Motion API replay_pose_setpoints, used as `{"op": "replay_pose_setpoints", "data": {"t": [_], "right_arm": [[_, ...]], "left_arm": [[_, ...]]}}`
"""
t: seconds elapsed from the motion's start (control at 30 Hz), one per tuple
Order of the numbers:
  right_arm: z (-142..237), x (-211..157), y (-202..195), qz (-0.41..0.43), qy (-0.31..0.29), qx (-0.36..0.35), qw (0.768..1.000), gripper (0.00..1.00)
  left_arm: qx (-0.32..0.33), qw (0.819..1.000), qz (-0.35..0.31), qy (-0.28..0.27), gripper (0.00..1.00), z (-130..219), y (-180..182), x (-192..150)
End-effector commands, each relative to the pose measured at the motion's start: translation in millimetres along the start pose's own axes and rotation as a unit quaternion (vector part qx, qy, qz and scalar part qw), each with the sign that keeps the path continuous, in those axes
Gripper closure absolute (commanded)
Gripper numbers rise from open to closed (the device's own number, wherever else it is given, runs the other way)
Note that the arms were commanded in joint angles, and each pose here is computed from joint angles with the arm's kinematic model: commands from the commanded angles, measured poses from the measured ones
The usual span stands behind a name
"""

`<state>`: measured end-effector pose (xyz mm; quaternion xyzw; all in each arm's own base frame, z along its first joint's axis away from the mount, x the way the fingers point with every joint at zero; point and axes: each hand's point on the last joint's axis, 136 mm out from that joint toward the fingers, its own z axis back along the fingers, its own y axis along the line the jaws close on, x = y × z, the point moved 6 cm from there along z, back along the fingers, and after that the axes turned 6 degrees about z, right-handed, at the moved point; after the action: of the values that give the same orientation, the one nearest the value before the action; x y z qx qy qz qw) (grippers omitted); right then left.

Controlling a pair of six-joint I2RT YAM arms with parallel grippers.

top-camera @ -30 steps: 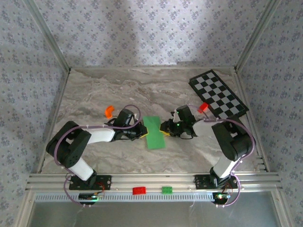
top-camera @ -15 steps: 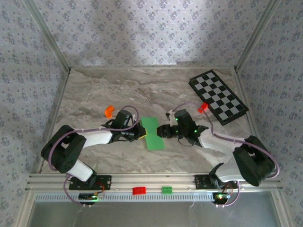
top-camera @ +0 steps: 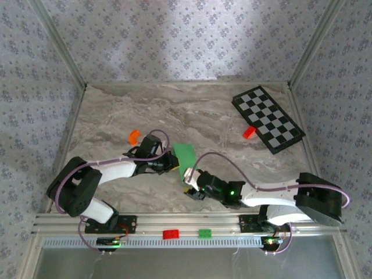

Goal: Fold a paper plane with a square sheet of paper (pick it up from the middle)

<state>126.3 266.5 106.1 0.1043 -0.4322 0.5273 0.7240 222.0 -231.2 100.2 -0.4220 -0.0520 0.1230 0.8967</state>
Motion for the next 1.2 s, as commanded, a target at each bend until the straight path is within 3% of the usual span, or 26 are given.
{"op": "replay_pose_setpoints", "data": {"t": [0.0, 0.23, 0.37, 0.67, 1.17], "right_arm": [[-8, 9, -8, 0.07, 0.005, -0.102, 0.992, 0.35], [-23, 11, 0, 0.12, 0.033, -0.164, 0.979, 0.35], [-24, 11, -3, 0.108, 0.036, -0.179, 0.977, 0.42], [-18, 4, -2, 0.082, 0.039, -0.138, 0.986, 0.62], [-22, 10, -4, 0.055, 0.023, -0.11, 0.992, 0.77]], "left_arm": [[-0.017, 1.0, -0.015, 0.002, 0.89, 5, -16, 3], [-0.015, 1.0, -0.015, 0.003, 0.89, 6, -16, 2], [-0.011, 1.0, -0.014, 0.005, 0.89, 5, -14, 1], [-0.012, 1.0, -0.016, 0.006, 0.89, 5, -15, 1], [-0.014, 1.0, -0.018, 0.007, 0.89, 4, -16, 1]]}}
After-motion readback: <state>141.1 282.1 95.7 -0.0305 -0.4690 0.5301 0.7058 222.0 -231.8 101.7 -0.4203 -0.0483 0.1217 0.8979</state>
